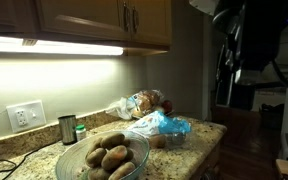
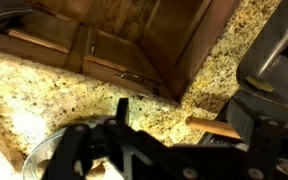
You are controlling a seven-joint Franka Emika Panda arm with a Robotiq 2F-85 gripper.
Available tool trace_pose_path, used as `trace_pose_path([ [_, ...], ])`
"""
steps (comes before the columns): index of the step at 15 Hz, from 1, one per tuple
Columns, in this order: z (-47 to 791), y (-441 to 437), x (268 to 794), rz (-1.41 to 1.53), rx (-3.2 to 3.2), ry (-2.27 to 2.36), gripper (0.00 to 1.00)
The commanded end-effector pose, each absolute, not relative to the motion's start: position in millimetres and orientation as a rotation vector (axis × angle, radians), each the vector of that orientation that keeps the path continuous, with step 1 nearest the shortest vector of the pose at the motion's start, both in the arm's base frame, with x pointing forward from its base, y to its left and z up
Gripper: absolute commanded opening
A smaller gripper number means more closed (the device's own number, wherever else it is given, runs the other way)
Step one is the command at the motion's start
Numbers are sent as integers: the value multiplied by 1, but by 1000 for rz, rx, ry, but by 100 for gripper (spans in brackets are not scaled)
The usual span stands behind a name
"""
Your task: Take one potato out of the plastic and place it in the glass bowl
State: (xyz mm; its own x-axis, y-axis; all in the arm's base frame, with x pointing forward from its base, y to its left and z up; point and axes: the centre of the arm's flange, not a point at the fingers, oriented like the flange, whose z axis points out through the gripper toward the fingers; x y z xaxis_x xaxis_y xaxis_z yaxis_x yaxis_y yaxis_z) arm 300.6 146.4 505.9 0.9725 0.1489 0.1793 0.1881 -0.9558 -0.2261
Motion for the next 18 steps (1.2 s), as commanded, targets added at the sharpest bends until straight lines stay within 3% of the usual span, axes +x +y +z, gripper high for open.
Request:
trace_pose_path([
  [1, 505, 142, 303, -248, -2882, -224, 100],
  [11, 511, 95, 312, -402, -2934, 9, 100],
  [18, 521, 51, 309, -585, -3019, 409, 100],
])
